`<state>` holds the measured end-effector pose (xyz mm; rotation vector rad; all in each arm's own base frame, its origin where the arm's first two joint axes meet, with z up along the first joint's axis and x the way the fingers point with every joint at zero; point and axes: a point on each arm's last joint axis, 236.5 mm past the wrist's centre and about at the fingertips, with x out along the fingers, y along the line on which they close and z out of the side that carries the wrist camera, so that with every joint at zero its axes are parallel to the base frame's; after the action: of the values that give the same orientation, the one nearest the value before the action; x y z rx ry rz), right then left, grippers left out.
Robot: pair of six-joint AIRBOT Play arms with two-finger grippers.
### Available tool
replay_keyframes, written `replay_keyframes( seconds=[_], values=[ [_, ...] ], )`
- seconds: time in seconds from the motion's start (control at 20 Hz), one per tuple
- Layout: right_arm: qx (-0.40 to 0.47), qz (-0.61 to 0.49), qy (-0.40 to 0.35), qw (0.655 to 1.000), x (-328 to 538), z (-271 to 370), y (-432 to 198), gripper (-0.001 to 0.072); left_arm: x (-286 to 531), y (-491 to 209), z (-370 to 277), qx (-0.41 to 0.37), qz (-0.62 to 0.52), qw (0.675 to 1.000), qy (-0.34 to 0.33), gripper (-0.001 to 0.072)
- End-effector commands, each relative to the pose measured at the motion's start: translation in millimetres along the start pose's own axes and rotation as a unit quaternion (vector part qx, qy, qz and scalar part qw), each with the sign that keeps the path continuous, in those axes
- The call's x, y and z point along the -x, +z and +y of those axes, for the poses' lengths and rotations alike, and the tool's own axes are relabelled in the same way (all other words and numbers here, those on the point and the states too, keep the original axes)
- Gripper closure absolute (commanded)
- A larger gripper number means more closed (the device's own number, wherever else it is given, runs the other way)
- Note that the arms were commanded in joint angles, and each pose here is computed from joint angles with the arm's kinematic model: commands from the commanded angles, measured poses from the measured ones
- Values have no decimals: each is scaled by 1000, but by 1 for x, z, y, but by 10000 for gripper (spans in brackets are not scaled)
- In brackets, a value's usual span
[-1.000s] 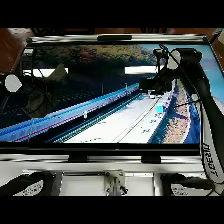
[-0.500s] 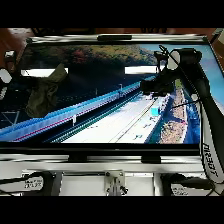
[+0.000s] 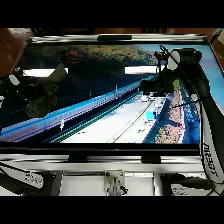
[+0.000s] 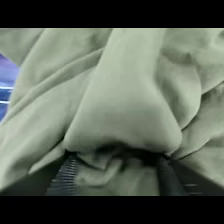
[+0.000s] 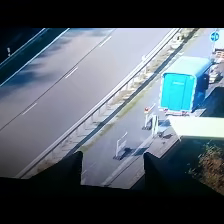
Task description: Fold the shirts.
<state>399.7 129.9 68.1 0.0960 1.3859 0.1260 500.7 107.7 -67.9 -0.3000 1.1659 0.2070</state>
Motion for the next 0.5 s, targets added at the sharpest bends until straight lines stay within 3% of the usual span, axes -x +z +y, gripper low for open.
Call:
replay_keyframes(
  seconds=[0.0,0.2,0.45],
  values=[
    [-13,-12,5,1000,0,3,6,206,-7,4,-8,-4,-5,1000,-7,655],
    [-12,-3,19,1000,0,9,1,206,56,49,-38,-39,-62,997,-25,682],
    [45,3,0,999,35,1,-10,207,283,89,-139,-107,-268,951,-108,682]
  ],
)
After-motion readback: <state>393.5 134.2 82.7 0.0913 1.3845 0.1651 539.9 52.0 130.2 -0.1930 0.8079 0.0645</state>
